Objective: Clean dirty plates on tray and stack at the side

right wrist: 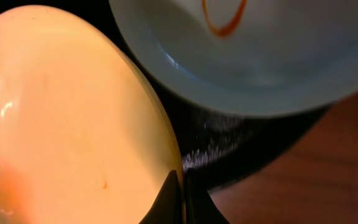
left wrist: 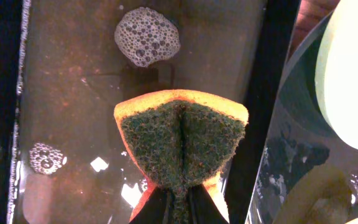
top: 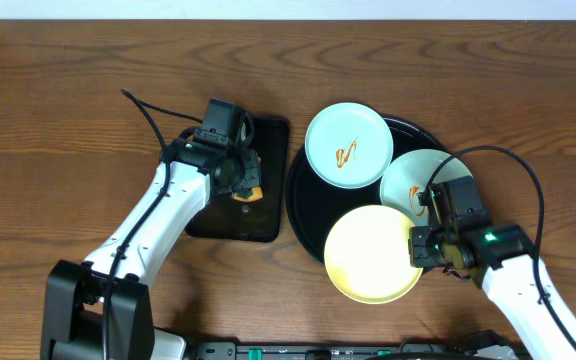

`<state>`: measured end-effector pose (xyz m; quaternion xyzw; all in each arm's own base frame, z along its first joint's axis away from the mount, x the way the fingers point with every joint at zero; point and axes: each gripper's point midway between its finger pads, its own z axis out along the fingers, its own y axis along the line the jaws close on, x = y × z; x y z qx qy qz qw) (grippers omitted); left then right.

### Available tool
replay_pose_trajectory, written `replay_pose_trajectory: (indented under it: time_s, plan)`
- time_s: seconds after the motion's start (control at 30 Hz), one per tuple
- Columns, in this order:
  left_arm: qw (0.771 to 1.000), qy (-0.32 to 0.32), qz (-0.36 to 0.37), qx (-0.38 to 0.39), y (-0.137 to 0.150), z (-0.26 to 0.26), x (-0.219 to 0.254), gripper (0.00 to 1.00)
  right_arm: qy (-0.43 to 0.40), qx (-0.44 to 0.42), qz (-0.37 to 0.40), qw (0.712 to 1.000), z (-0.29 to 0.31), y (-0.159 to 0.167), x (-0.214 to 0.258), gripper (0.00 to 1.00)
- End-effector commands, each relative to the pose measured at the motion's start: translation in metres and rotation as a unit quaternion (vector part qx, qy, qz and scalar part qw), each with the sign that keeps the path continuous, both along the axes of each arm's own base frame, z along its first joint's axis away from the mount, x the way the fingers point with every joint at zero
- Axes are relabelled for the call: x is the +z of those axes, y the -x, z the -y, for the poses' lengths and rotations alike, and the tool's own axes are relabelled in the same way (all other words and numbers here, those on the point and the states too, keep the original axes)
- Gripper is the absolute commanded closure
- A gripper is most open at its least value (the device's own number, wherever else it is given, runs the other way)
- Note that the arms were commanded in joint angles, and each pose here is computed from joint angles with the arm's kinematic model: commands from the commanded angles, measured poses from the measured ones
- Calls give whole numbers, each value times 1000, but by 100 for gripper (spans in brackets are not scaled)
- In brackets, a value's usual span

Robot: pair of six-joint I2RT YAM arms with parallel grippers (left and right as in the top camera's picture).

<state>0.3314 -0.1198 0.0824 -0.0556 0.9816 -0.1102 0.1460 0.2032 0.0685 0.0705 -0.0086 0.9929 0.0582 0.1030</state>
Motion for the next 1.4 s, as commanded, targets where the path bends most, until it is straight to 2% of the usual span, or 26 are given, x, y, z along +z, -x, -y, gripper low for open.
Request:
replay_pose_trajectory:
  time_s: [0.0,0.23,0.5,0.63,0.8,0.9,1.2,1.27,1.37]
  plan:
    - [1000,8,1,-10,1,3,2,92,-17,-13,1,1000,-10,-15,21,99]
    - [1000,9,0,-11,1,3,2,92,-1,-28,-54,998,-10,-15,30,99]
    - [1000,9,-1,-11,2,3,2,92,17,-34,-92,995,-2,3,28,99]
    - [1000,9,-1,-11,2,3,2,92,42,-57,-46,996,6,-17,29,99]
    - [1000,8,-3,-11,2,3,2,92,-24,-46,24,998,-19,-54,39,99]
    - [1000,8,-5,-11,3,2,1,93,-45,-40,16,998,-27,-51,39,99]
    - [1000,8,-5,-10,3,2,1,93,11,-44,-81,996,-5,-2,28,99]
    - [1000,8,-5,-11,3,2,1,93,15,-46,-69,996,-3,-8,29,99]
    - [1000,7,-5,-11,3,2,1,92,9,-50,-18,999,-6,-33,32,99]
